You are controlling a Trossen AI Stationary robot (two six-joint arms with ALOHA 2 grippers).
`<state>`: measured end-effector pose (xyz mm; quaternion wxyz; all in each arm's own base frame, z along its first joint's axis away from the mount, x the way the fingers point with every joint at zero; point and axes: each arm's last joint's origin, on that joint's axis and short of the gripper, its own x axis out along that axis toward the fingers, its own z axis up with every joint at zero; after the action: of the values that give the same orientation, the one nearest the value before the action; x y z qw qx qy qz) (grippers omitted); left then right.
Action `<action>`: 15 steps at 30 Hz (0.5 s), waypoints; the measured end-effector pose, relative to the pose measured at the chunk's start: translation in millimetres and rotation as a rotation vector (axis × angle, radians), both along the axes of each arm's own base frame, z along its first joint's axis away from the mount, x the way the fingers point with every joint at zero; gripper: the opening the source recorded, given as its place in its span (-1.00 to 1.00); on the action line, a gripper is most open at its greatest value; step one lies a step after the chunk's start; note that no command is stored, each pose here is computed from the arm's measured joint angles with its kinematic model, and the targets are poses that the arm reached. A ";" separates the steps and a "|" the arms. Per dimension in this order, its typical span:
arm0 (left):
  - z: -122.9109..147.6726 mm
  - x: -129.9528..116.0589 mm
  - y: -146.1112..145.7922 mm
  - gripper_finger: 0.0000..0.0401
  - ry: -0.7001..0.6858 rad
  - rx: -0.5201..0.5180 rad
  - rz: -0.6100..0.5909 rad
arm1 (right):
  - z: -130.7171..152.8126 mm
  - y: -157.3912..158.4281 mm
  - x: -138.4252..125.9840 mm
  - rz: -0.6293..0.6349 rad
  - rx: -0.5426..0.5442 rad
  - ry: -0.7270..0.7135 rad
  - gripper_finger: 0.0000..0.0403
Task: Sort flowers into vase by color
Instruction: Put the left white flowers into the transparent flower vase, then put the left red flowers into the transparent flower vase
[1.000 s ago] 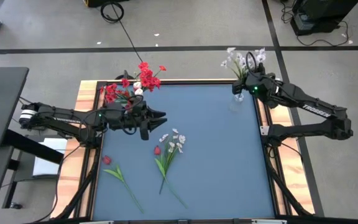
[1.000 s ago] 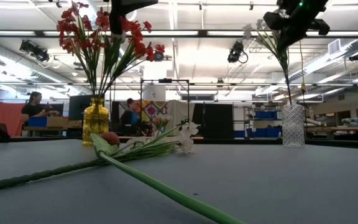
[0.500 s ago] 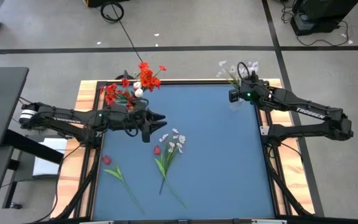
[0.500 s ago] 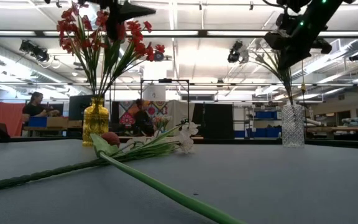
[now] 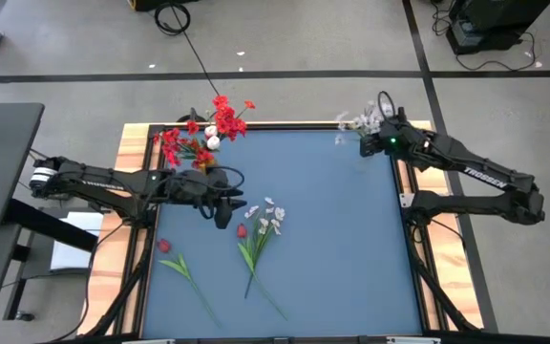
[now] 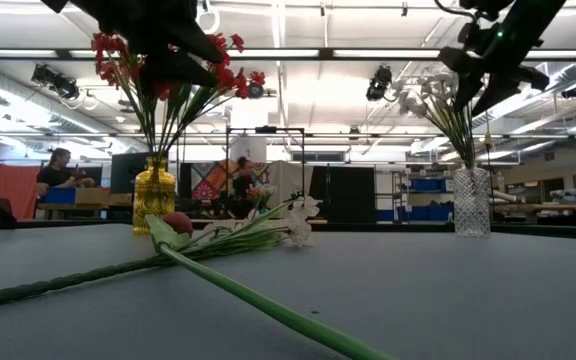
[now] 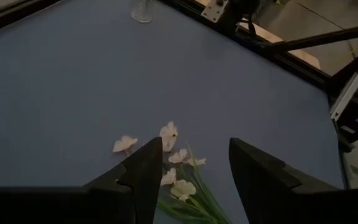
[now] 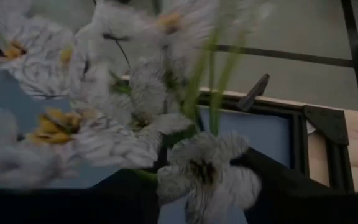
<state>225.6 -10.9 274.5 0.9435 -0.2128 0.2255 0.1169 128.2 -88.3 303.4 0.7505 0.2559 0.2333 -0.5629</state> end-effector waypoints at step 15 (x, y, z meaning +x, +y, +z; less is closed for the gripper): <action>-34.7 -36.1 -25.2 -0.18 0.440 -0.330 0.225 | 97.9 25.3 -45.1 -0.001 -0.227 -0.371 0.02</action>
<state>189.5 -36.2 239.8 0.8058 -0.3565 0.4154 0.2257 83.1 -63.0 401.2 0.8044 0.2692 0.0261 -0.5289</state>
